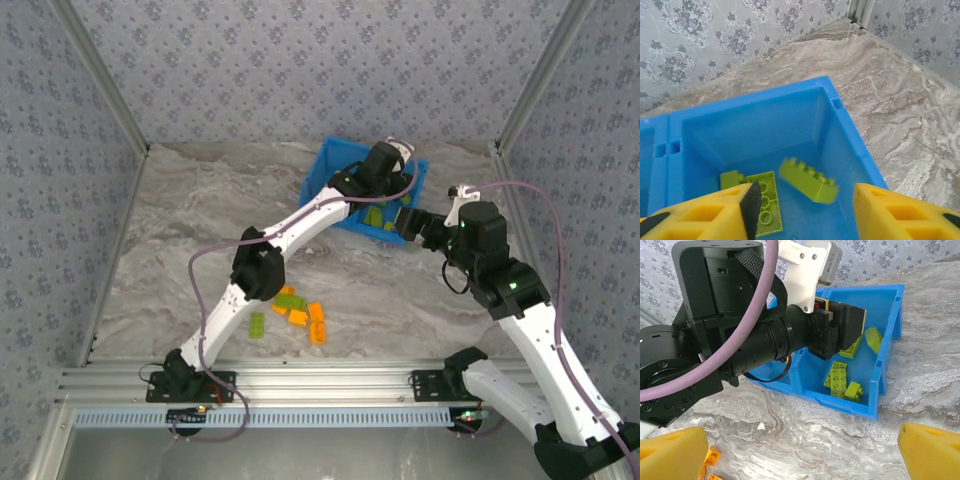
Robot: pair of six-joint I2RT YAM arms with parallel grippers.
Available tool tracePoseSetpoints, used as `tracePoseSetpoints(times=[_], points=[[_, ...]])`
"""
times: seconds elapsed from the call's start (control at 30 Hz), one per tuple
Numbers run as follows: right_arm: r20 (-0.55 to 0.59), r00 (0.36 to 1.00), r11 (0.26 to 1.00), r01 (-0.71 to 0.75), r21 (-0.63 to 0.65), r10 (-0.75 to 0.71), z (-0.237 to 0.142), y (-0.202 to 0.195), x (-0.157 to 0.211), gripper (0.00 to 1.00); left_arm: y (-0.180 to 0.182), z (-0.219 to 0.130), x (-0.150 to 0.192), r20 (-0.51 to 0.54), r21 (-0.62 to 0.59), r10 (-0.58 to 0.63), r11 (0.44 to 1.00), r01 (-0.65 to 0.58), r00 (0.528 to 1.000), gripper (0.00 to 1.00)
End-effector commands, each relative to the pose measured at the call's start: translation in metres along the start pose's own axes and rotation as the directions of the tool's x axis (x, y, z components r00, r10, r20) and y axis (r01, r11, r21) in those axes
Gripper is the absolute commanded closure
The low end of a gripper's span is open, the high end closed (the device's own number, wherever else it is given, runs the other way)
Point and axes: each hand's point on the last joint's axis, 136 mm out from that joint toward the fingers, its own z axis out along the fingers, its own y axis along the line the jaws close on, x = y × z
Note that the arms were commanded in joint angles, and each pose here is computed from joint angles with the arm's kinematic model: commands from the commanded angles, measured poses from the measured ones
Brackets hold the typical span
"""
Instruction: Sort the legos into containers by color
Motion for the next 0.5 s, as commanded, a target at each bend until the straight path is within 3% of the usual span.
tracePoseSetpoints(times=[0.0, 0.27, 0.4, 0.47], points=[[-0.009, 1.000, 1.000, -0.010, 0.006, 0.010, -0.003, -0.001, 0.002, 0.00, -0.013, -0.021, -0.033, 0.060, 0.054, -0.036, 0.998, 0.032, 0.998, 0.46], [-0.026, 0.999, 1.000, 0.028, 0.014, -0.028, 0.001, -0.003, 0.007, 0.00, -0.008, -0.104, -0.082, 0.109, 0.062, -0.088, 0.995, 0.081, 0.990, 0.44], [-0.097, 0.987, 0.989, 0.118, -0.090, -0.126, 0.012, 0.016, 0.027, 0.00, 0.019, -0.161, -0.083, 0.121, 0.029, -0.118, 0.993, 0.115, 0.986, 0.43], [-0.154, 0.972, 0.978, 0.159, -0.135, -0.179, 0.021, 0.028, 0.046, 0.00, 0.042, -0.188, -0.068, 0.110, -0.014, -0.146, 0.989, 0.149, 0.983, 0.42]])
